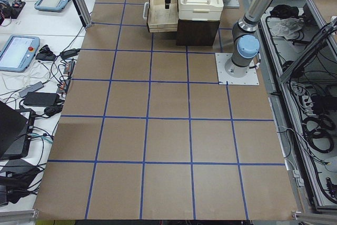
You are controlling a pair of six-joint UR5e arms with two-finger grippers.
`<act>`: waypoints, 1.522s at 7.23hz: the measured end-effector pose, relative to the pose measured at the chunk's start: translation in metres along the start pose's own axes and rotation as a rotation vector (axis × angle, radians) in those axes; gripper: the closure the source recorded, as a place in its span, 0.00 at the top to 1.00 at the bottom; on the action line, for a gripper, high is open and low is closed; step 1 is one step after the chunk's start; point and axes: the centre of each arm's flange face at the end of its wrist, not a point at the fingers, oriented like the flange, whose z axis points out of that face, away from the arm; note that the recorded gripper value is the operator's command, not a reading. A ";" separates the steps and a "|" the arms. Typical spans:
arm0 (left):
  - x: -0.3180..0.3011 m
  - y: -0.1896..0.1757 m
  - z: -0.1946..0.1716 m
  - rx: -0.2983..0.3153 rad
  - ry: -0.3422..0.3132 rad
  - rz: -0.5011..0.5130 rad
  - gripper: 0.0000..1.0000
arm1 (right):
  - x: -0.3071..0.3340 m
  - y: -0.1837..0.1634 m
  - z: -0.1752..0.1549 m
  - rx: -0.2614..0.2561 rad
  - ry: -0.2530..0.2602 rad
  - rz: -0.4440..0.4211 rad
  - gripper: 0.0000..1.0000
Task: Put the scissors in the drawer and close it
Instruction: 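Lift the scissors and carry them with the right gripper over the drawer, then lower the scissors into the drawer and open the right gripper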
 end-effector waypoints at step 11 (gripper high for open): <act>0.000 0.000 0.000 0.000 -0.001 0.000 1.00 | -0.080 -0.200 0.071 -0.023 -0.112 0.138 0.03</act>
